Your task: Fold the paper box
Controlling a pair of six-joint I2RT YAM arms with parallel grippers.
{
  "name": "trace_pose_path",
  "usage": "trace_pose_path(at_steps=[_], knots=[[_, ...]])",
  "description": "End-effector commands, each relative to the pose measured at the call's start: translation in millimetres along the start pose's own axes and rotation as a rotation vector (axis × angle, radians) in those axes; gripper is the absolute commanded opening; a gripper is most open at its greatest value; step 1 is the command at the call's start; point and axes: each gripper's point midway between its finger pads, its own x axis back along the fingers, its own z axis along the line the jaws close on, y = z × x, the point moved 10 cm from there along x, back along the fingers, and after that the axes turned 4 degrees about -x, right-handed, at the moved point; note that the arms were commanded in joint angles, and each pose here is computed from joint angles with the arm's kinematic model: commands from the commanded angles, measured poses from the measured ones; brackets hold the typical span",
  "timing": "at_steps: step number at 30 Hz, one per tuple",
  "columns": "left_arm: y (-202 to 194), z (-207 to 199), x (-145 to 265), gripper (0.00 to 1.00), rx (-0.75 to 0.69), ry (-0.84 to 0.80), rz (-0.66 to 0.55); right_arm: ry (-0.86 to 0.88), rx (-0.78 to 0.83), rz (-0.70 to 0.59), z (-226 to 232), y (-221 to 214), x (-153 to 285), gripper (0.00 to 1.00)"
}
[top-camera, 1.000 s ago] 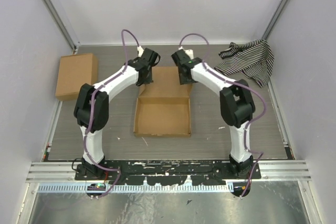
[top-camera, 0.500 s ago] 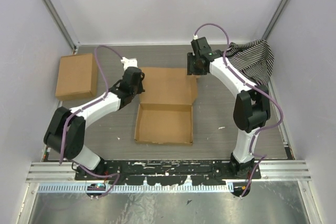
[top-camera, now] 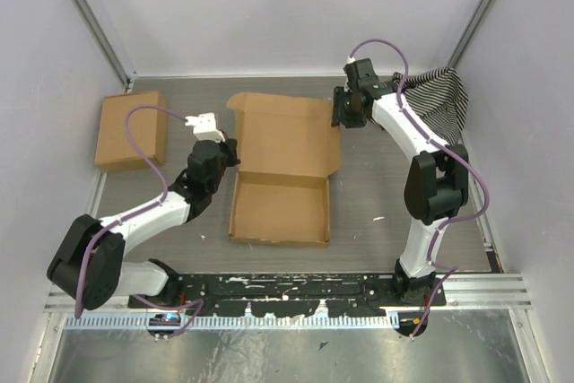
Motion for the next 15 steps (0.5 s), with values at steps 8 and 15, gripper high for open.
trace_pose_path(at_steps=[8,15], knots=[[25.6,-7.3,13.9,0.00,0.030,-0.114,-0.193,0.209,0.047,-0.021,18.2,14.6,7.8,0.27],[26.2,-9.2,15.4,0.00,0.031,-0.140,-0.200,0.186,0.047,0.004,16.0,13.1,-2.0,0.21]])
